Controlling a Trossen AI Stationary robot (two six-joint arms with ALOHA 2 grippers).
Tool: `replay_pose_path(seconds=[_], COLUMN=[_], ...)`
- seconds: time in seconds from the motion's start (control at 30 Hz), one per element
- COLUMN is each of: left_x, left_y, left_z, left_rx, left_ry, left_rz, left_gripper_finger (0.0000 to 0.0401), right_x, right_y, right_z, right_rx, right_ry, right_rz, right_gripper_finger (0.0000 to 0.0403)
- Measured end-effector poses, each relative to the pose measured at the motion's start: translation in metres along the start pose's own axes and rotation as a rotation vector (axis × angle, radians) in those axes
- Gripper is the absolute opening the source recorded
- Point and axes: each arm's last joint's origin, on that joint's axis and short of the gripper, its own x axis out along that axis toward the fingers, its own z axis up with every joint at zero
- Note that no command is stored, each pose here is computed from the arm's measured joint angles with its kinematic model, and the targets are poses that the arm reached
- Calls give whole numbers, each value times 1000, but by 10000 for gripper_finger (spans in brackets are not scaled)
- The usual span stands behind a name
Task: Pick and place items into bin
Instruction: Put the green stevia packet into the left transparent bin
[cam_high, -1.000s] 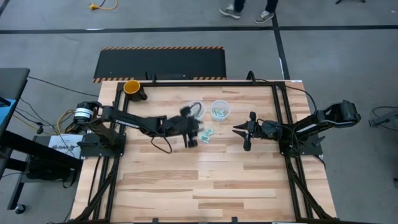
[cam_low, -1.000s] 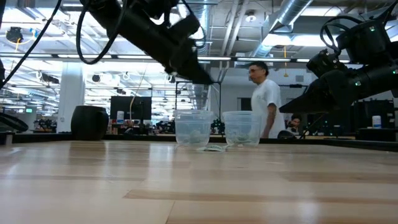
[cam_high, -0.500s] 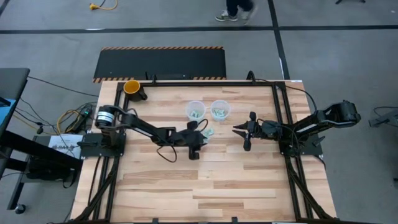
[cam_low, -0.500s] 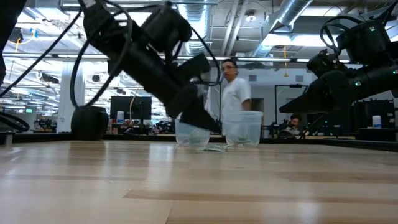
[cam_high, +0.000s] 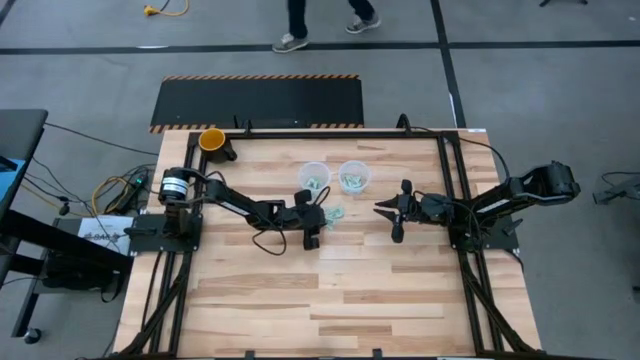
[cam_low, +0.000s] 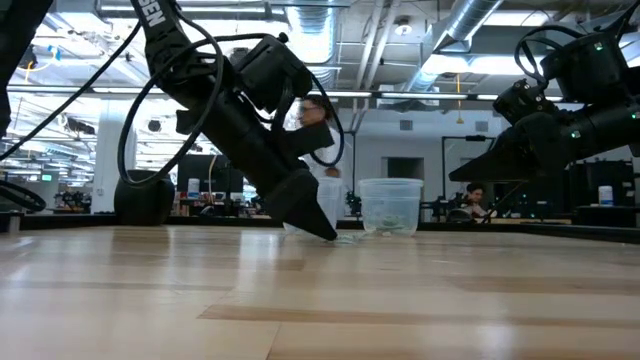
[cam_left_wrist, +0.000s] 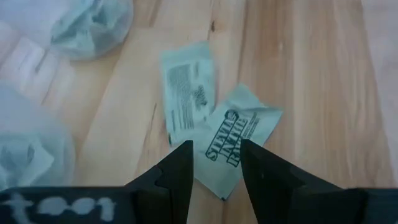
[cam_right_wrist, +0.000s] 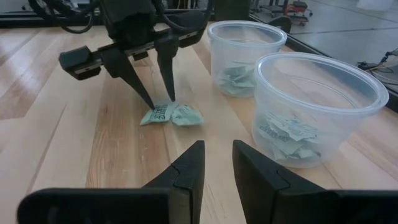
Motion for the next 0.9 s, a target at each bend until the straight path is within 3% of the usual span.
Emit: replay_pose_path(seconds=[0.53, 0.9], left_x=[-1, -2], left_y=[-2, -9], left_z=[-1, -1], left_rx=[-12, -1], left_ry=[9, 9], left_rz=[-15, -28], left_gripper_finger=[121, 57], right_x=[0, 0], right_y=[0, 0], right_z=[0, 0], right_rx=[0, 0], right_ry=[0, 0], right_rz=[0, 0], right_gripper_finger=[75, 75])
